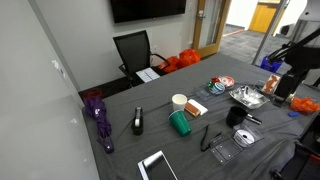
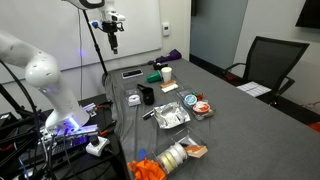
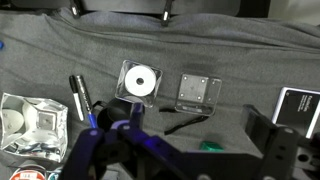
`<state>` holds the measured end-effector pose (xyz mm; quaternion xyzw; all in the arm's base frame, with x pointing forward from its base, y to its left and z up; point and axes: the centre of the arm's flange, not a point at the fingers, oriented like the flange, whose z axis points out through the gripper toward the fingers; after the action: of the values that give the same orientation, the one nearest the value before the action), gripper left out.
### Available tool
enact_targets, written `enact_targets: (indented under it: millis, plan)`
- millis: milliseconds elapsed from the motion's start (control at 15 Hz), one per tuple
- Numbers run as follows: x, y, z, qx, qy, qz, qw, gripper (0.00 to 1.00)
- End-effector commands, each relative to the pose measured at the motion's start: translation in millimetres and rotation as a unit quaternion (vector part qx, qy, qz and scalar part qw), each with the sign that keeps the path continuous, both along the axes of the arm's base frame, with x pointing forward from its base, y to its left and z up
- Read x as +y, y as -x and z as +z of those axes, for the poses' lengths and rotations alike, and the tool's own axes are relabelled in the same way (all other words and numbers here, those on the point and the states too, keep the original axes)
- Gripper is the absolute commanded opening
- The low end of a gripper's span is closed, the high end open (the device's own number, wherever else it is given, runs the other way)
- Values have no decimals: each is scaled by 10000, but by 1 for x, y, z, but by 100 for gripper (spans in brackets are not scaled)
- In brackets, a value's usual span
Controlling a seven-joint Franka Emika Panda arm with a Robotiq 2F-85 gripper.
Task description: Put the blue marker in the black mug.
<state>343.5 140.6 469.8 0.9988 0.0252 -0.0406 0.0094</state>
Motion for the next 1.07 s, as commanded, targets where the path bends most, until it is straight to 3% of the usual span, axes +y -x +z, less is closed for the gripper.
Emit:
enact_targets:
  millis: [0,200,733,1000]
  plan:
    - [-31,-12,-40,-323,-336,38,9989,100]
    - [-55,-19,-60,-483,-408,66,9980,100]
    - [-131,-23,-78,-284,-536,307,9977,100]
    - [-126,-20,-69,-293,-573,211,9977,100]
